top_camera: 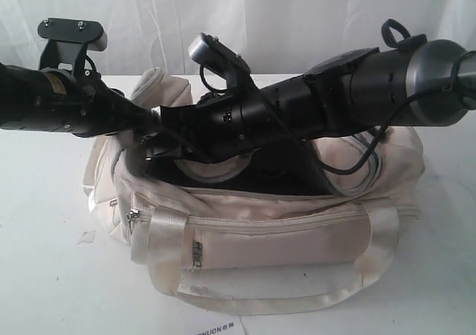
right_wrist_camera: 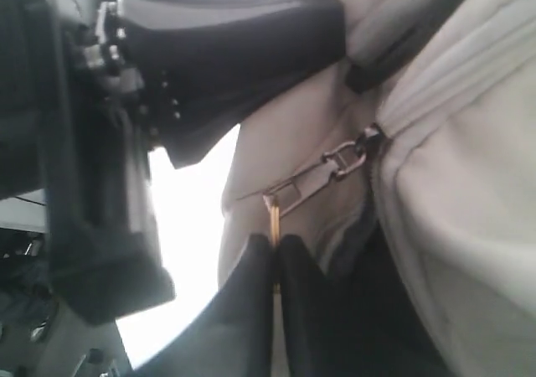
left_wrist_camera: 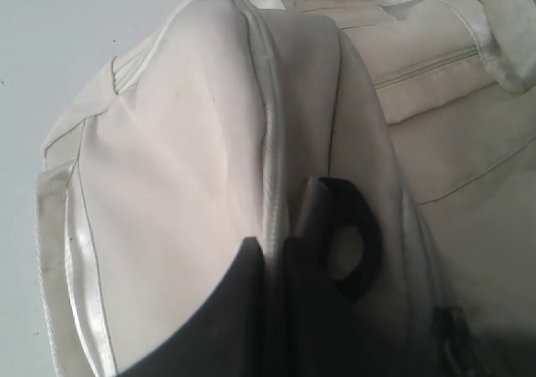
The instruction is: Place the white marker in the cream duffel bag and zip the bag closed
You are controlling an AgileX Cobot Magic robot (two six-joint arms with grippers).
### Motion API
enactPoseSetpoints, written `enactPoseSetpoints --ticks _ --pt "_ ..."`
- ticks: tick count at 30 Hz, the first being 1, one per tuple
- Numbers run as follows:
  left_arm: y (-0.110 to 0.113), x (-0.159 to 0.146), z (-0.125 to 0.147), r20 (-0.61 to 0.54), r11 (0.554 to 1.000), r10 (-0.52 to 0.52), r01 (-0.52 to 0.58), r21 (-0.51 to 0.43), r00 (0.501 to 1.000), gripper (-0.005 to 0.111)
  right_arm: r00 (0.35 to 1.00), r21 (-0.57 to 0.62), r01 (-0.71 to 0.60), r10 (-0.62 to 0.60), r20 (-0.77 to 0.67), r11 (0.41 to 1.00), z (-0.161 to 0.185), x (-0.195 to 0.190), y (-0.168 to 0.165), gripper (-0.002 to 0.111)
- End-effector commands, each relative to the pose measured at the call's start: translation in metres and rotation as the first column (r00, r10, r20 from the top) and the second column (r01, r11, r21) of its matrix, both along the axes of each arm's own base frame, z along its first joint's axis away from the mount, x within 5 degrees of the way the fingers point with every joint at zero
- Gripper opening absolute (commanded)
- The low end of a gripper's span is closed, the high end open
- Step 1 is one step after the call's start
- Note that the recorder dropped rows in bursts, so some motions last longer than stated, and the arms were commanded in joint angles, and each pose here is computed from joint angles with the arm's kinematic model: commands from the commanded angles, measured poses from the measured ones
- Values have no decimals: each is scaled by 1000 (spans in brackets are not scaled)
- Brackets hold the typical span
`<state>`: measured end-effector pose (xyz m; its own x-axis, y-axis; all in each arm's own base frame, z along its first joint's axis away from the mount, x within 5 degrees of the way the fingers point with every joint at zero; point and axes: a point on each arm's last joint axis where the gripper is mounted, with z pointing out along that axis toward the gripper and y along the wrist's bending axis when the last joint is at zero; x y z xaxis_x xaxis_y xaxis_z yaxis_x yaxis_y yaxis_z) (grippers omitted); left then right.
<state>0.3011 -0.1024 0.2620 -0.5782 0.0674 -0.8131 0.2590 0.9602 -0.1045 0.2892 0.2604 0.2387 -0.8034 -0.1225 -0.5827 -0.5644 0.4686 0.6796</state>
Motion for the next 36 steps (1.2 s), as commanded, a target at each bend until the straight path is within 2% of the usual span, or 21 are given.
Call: enactPoseSetpoints --ticks 1,10,28,36 --pt "1 2 3 38 1000 4 -4 -7 999 0 997 43 -83 83 9 996 15 -11 -2 0" --pt "1 2 3 38 1000 4 -4 -7 999 0 989 -51 -142 139 -57 989 13 -21 -8 0" --pt "1 2 3 36 1000 4 -4 -7 999 0 950 -2 -282 279 -140 959 18 -37 -8 0" --pt "2 2 3 36 1000 6 -6 -7 999 0 951 -96 -297 286 -115 950 29 -45 -18 0"
